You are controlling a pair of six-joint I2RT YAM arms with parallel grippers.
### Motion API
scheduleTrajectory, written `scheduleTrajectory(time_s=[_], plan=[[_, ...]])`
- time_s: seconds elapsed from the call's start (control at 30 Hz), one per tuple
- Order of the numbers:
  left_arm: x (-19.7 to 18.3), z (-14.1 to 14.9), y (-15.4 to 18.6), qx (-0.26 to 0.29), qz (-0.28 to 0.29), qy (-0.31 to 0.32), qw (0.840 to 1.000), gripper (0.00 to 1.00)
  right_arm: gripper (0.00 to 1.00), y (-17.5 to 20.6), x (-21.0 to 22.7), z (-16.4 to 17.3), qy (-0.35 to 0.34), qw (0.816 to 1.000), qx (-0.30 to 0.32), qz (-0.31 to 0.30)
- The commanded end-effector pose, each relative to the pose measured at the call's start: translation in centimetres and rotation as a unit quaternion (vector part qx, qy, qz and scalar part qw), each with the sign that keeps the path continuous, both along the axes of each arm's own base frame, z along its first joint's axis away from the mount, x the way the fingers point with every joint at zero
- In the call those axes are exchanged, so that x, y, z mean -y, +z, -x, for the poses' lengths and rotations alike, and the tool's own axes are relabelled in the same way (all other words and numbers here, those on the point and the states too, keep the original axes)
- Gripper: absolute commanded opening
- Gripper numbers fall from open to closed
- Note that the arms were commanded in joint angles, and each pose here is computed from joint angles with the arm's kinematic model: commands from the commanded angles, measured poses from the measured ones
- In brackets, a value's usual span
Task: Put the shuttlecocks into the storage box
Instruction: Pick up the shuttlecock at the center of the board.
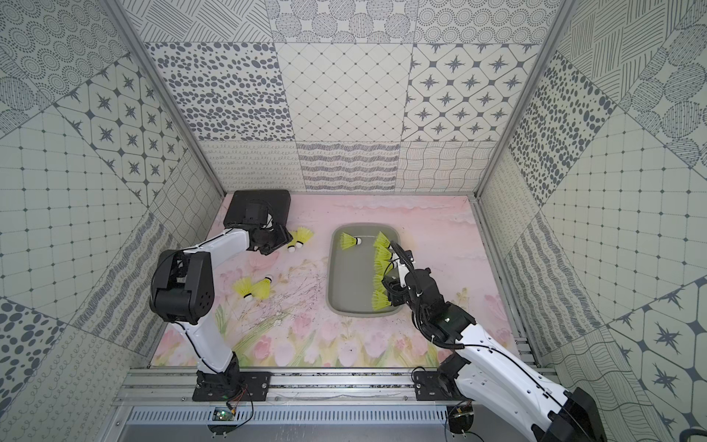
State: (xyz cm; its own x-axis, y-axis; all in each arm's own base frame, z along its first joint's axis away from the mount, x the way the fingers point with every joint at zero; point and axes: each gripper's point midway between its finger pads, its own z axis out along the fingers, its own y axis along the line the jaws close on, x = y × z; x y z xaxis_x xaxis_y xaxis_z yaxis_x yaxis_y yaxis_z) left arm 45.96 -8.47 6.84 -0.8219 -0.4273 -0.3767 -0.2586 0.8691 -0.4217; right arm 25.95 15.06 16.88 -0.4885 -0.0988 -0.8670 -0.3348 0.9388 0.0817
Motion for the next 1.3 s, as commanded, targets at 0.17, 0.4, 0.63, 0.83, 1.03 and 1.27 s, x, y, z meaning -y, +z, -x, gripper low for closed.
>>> scheduleTrajectory(time_s=[0.17,0.4,0.63,0.83,1.03,1.27], plan=[[-0.4,-2.4,-1.4,-0.001,-0.009,-0.007,1.000,0.65,0.62,1.2,-0.5,-0.5,-0.001,1.000,0.011,-0.019],[-0.3,-3.0,-2.5,-0.016,-0.003,-0.005,1.000,0.60,0.63,1.1,-0.5,-0.6,0.000,1.000,0.009,-0.019],[0.0,-2.8,-2.6,-0.019,0.008,-0.003,1.000,0.47,0.63,1.0,-0.6,-0.5,0.002,1.000,0.007,-0.018],[-0.1,-1.4,-1.4,-0.016,0.012,-0.002,1.000,0.28,0.63,1.0,-0.6,-0.4,0.004,1.000,0.006,-0.019],[0.3,1.3,0.6,0.000,0.036,-0.002,0.999,0.26,0.62,1.1,-1.2,-0.4,0.018,1.000,0.008,-0.023],[2.1,4.6,4.4,0.031,0.100,-0.019,0.994,0.26,0.62,2.2,-3.8,-0.5,0.071,0.996,0.007,-0.050]])
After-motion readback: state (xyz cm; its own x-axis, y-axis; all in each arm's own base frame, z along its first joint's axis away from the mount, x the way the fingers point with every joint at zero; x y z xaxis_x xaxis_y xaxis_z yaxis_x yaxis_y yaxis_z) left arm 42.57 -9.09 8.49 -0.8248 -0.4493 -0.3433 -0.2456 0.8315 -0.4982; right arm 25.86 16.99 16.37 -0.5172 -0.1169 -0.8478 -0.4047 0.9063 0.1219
